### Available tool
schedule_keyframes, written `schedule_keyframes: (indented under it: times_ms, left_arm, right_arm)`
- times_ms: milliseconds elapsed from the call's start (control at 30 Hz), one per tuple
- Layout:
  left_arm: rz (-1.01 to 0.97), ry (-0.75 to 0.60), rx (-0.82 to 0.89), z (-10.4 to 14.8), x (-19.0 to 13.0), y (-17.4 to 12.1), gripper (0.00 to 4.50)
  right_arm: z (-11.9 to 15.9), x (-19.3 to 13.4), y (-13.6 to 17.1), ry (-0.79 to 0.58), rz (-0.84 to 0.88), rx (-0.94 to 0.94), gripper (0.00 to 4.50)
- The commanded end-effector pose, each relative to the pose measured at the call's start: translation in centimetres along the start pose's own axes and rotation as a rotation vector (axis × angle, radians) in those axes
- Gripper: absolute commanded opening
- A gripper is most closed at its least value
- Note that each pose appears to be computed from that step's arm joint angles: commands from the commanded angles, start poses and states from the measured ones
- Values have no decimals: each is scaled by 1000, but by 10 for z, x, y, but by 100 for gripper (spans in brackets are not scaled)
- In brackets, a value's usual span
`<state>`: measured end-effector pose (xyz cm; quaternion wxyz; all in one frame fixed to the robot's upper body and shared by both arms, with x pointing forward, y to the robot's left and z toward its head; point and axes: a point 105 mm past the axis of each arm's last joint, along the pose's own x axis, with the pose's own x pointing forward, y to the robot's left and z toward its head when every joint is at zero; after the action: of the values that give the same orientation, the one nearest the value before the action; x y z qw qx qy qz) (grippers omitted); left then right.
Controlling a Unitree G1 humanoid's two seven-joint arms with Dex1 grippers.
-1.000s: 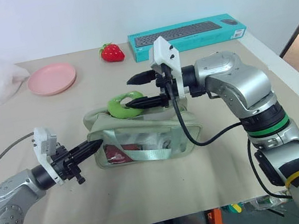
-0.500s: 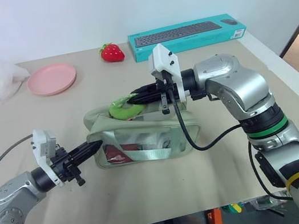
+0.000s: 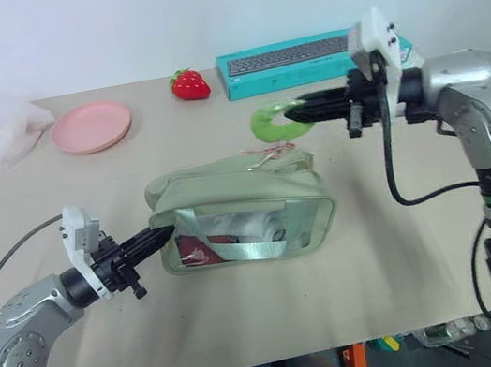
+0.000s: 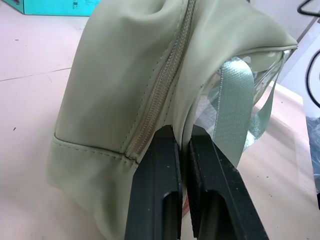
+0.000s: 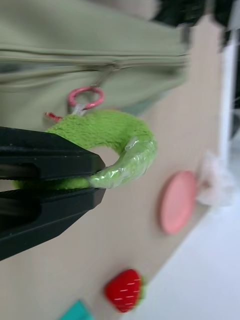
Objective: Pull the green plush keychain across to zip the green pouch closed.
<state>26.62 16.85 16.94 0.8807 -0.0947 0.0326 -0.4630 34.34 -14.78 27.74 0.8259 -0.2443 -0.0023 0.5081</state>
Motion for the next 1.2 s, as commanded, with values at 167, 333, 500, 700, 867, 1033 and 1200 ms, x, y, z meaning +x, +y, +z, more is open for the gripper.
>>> schedule_keyframes:
  times_ms: [167,333,500,700,867,1033,1200]
  left_arm:
    - [-14,25,-19,-6,2,0,0]
    - [-14,23,-24,-6,0,0,0]
    - [-15,20,-20,-4,0,1,0]
    - [-17,23,-28,-6,-1,1,0]
    - [-14,19,-53,-6,-1,0,0]
    - [-6,18,-68,-7,1,1,0]
    - [11,-4,-90,-6,0,4,141]
  right_arm:
    - [-48,-53,-32,264,-224,-57,3]
    - [-82,-63,-31,361,-274,4,3]
    - [-137,-36,17,484,-118,73,3]
    - [-156,-6,61,473,23,122,3]
    - [-155,6,71,470,64,97,3]
    - [-132,10,37,362,-59,100,35]
    - [-103,-4,23,220,-75,147,185]
